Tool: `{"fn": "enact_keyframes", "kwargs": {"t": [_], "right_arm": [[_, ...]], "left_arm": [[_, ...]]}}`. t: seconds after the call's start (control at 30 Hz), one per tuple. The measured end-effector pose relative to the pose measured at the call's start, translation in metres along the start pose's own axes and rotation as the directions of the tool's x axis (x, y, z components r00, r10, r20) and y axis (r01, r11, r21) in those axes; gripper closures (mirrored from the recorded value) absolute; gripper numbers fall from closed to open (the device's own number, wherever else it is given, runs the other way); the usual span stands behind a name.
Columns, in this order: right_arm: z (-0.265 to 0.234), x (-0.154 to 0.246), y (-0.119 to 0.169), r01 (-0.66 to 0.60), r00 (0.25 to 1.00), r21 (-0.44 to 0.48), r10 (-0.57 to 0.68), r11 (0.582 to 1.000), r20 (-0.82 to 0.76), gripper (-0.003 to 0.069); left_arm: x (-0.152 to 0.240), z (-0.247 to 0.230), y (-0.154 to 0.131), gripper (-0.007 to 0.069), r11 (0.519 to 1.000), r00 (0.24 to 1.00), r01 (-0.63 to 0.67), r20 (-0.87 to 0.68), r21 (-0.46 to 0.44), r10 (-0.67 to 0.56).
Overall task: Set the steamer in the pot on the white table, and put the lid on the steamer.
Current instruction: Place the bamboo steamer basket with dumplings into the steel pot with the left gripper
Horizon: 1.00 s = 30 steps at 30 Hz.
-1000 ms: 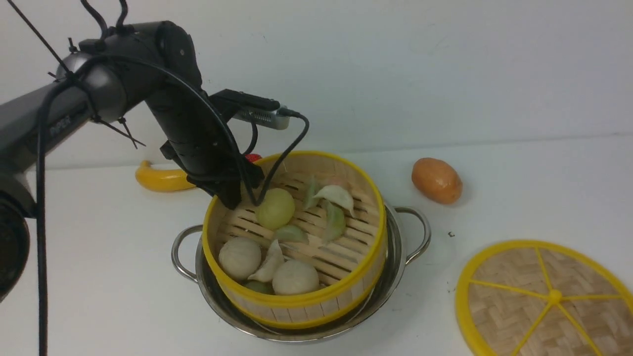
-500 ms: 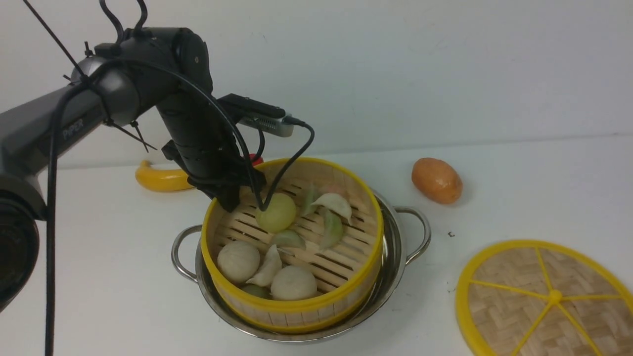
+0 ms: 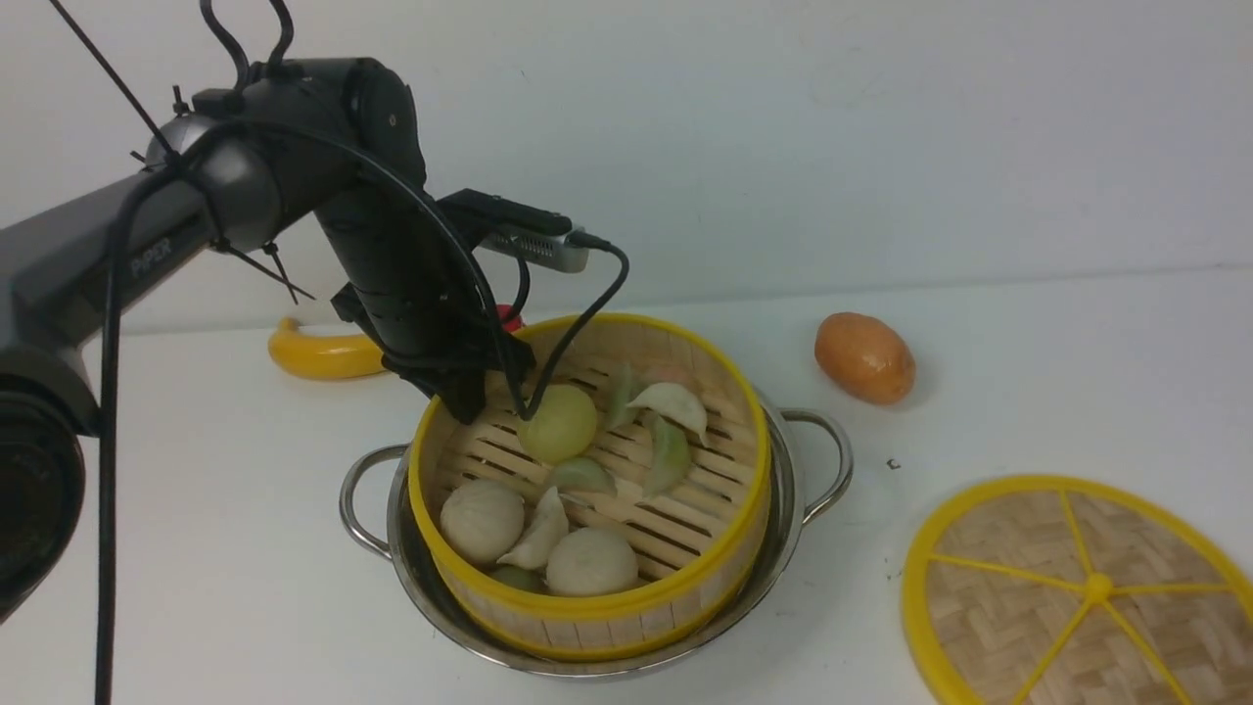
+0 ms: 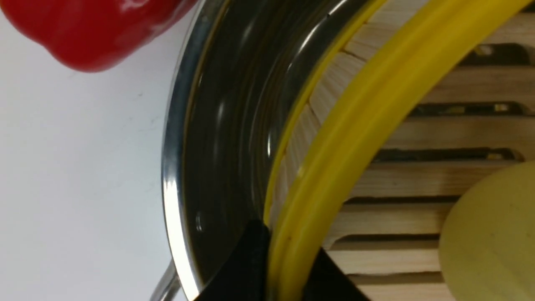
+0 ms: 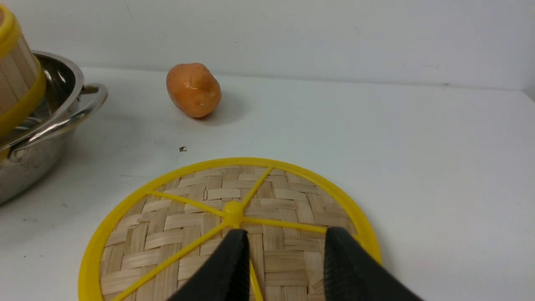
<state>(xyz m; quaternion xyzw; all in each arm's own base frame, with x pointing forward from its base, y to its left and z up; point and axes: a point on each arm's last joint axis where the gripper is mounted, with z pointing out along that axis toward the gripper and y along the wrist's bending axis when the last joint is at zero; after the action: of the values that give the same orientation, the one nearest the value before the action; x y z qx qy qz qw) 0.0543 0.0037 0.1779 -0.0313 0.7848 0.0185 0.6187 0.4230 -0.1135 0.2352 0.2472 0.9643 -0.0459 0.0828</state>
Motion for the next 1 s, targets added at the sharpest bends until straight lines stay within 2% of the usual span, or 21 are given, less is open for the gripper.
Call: {"fn": "enact_keyframes", "kwargs": {"t": [0.43,1.0], "right_arm": [[0.0,0.0,0.0,0.0,1.0,0.0,0.0,1.0,0.0,0.0418],[0.0,0.0,0.0,0.0,1.0,0.0,0.0,1.0,0.0,0.0418]], "left_arm": [[-0.006,0.008,0.003,0.0595,1.0,0.999,-0.007,0.045,-0.016,0.008],[-0.007,0.025,0.004,0.0593,1.0,1.0,-0.007,0.01,-0.003,0.007]]}}
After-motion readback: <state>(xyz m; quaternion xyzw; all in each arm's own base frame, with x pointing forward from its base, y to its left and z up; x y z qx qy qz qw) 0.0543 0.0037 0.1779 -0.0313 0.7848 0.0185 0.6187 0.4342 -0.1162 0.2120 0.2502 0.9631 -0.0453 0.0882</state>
